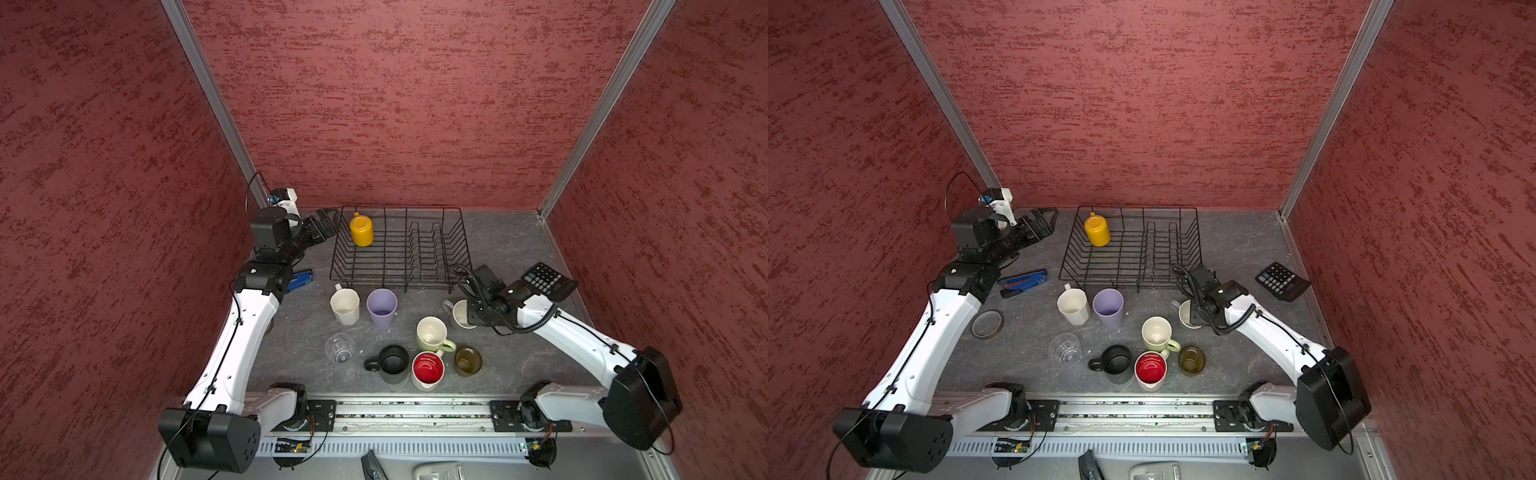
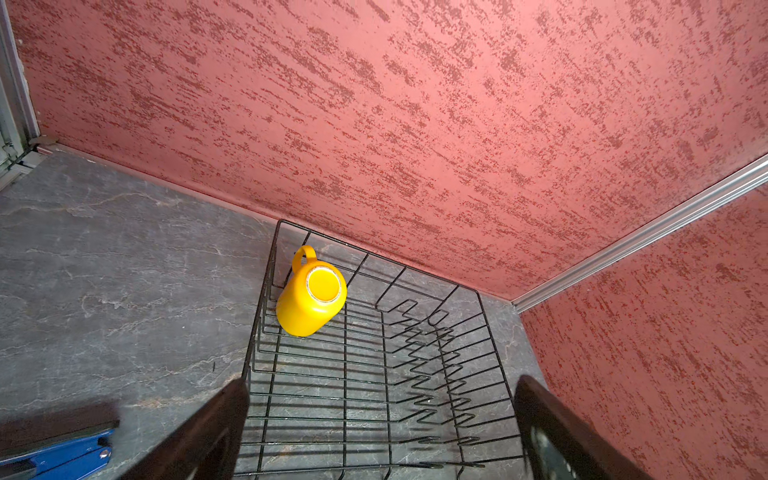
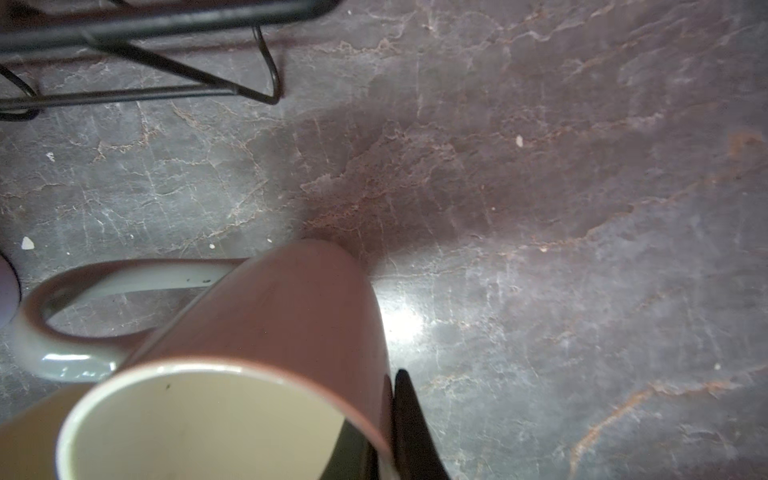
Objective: Load the cups into the dish rack
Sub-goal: 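Grasp the white mug rim with the right gripper and lift it, then carry the white mug above the rack toward the left gripper while the left gripper approaches, then grasp the white mug body with the left gripper beside the right gripper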
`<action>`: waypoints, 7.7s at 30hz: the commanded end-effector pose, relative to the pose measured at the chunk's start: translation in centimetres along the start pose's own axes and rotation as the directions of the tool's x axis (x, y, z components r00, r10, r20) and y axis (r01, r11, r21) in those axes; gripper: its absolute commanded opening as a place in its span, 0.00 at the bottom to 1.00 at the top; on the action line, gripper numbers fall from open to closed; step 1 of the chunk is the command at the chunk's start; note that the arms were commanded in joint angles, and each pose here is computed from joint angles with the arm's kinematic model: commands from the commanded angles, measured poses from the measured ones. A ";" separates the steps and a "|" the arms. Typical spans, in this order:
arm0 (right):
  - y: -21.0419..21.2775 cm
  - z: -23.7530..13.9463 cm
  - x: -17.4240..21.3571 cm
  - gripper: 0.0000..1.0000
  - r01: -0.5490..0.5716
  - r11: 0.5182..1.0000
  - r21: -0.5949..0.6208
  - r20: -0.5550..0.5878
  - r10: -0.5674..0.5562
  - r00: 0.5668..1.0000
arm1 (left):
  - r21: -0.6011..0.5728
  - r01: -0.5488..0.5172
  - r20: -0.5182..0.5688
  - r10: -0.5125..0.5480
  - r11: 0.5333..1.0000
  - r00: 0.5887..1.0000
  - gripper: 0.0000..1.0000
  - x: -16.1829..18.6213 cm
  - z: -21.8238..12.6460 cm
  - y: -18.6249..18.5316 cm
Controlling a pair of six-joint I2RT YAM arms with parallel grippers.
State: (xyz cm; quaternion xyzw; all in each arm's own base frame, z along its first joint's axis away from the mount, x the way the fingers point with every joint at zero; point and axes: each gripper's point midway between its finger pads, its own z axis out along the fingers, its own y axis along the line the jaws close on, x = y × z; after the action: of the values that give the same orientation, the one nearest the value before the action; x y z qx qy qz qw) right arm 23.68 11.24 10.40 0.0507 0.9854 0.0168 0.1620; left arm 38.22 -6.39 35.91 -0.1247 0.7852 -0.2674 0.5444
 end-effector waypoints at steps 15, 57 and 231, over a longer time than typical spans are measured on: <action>0.8 -16.2 -7.9 0.00 -0.048 0.982 -0.182 0.359 0.112 0.927 | 0.155 0.154 0.051 -0.164 0.976 0.985 1.00 -1.8 -2.2 0.2; 20.2 -24.9 -15.9 0.00 0.304 0.130 -0.944 0.316 0.087 0.945 | 0.881 -0.027 -0.141 0.317 0.472 0.938 1.00 8.0 -4.9 -14.2; 22.9 -23.4 -15.3 0.00 0.106 -0.067 -0.992 0.096 0.133 0.986 | 0.954 0.014 -0.146 0.421 0.301 0.895 0.91 10.7 -2.2 -19.5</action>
State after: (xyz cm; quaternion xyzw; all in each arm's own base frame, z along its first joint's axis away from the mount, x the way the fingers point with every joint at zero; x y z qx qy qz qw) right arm 33.20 32.08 35.72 -0.0585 0.6730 0.7108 0.1959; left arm 31.22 -26.11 38.80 0.3430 0.5968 -0.6101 0.3923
